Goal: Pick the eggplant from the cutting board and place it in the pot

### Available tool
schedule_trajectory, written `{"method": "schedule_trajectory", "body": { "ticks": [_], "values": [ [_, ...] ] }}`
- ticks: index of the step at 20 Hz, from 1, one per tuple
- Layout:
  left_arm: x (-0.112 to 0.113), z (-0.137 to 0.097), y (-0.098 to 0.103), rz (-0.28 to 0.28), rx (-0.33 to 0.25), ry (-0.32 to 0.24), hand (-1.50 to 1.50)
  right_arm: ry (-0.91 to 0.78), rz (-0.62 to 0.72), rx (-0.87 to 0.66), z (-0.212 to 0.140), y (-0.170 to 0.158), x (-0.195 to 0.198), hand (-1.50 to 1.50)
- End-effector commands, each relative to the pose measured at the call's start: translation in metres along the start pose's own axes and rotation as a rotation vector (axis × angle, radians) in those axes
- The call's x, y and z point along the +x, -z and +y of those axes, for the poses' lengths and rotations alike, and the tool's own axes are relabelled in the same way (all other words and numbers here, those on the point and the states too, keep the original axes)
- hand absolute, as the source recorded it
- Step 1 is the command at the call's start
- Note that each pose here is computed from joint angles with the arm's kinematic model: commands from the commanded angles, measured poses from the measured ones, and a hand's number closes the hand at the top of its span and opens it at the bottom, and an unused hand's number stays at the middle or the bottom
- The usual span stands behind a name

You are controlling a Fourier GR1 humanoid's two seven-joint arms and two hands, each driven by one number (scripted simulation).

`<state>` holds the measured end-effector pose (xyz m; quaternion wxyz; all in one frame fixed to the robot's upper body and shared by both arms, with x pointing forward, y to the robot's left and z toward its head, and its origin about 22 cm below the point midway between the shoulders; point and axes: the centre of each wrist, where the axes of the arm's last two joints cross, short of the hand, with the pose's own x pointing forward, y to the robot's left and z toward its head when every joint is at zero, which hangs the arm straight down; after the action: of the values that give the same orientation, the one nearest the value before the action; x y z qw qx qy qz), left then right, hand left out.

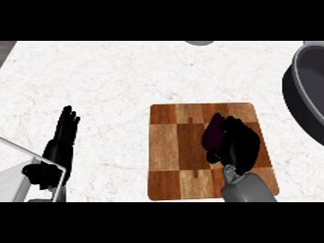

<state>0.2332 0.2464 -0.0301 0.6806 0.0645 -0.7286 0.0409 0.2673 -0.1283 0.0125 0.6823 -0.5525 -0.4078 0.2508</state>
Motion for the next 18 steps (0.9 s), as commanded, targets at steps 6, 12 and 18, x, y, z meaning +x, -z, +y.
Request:
{"method": "schedule_trajectory", "body": {
  "ticks": [6,12,18],
  "values": [
    [0.013,-0.006,0.011,-0.099,-0.034,-0.011,0.0,0.11,0.596,-0.118,-0.07,0.132,-0.057,1.5],
    [0.016,-0.027,0.019,-0.137,-0.111,-0.022,0.0,0.087,0.763,-0.319,-0.139,0.196,-0.084,1.5],
    [0.02,-0.045,0.026,-0.161,-0.195,-0.027,0.0,-0.018,0.88,-0.526,-0.201,0.232,-0.1,1.5]
  ]
}}
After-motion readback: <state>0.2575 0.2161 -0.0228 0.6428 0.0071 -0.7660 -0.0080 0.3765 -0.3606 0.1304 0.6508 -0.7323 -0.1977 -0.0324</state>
